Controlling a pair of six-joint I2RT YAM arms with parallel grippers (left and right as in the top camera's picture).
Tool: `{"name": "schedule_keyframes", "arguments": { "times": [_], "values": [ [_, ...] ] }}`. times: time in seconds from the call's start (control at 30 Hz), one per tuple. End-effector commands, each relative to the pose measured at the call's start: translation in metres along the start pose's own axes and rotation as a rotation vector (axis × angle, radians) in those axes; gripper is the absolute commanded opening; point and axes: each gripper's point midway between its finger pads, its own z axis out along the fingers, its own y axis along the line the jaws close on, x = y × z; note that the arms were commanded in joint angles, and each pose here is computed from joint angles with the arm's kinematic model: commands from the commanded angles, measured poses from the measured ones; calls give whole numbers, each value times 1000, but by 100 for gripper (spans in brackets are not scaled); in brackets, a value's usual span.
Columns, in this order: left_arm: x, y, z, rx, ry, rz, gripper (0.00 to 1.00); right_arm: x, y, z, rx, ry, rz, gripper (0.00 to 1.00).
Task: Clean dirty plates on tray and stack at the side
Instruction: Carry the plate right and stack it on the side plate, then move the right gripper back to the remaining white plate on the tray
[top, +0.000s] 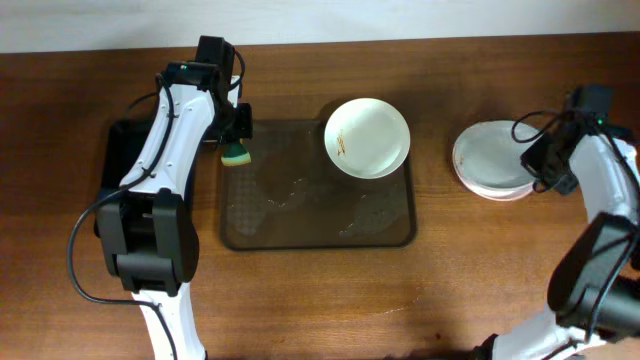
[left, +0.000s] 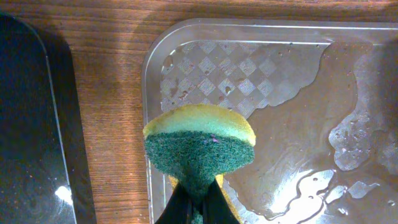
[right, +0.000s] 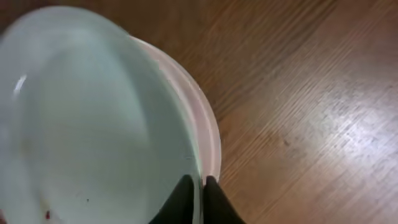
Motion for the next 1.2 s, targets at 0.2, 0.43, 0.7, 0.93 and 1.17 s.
{"name": "schedule_keyframes", "arguments": {
  "times": [0.2,0.43,0.7,0.93,1.17],
  "values": [
    [-4,-2,-13,19,-31,15,1,-1,55,-45,-266,44,-95,78],
    [-6,-2,-13,20,-37,15,1,53,167,-97,-461,12,-368,71],
    [-5,-2,-13,20,-35,15,0,153,216,-45,-302,145,-368,34],
    [-4,-3,-13,19,-31,16,1,196,203,-1,-140,236,-413,24],
    [-4,-3,-13,20,-29,16,0,211,196,-2,-110,275,-454,24]
  ]
}}
